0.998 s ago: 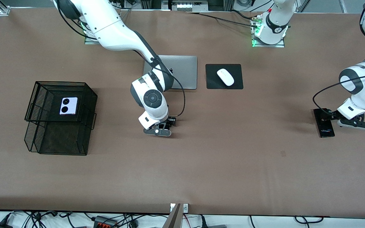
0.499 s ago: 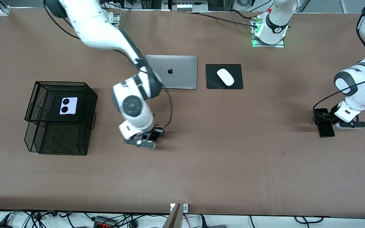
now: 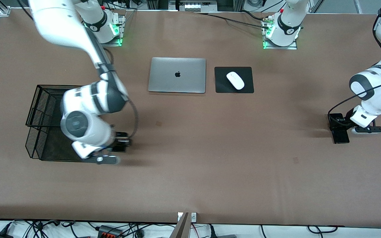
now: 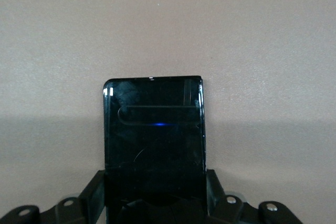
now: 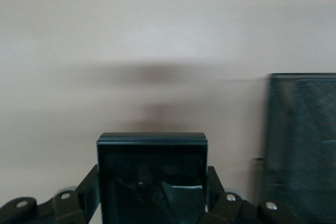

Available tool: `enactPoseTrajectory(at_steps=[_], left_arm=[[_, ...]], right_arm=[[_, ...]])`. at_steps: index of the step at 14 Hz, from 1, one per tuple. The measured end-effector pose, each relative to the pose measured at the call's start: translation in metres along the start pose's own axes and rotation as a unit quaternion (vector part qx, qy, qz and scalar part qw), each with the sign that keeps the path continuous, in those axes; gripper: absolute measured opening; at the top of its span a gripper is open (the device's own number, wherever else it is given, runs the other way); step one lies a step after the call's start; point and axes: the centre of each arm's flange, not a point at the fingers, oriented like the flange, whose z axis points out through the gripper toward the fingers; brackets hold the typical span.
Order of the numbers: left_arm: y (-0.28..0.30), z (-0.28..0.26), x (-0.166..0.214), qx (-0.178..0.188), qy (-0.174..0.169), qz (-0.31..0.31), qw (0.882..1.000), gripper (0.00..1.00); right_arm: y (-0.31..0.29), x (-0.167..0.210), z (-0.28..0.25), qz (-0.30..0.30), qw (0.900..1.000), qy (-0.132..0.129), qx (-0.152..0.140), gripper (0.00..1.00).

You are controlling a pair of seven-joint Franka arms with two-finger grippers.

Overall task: Place phones with both arms
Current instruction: 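Carry the small phone into the basket with the right gripper and release, then carry the tall black phone to the laptop front with the left gripper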

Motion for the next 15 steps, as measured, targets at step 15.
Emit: enactPoseTrajectory(at_steps=[15], left_arm=[[0.268,-0.106,0.072,-0.018,-0.151,-0.190,0.970,0.78]], right_arm=[[0.233,0.009,0.069,-0.031,0.997,-0.066,0.005,0.80]])
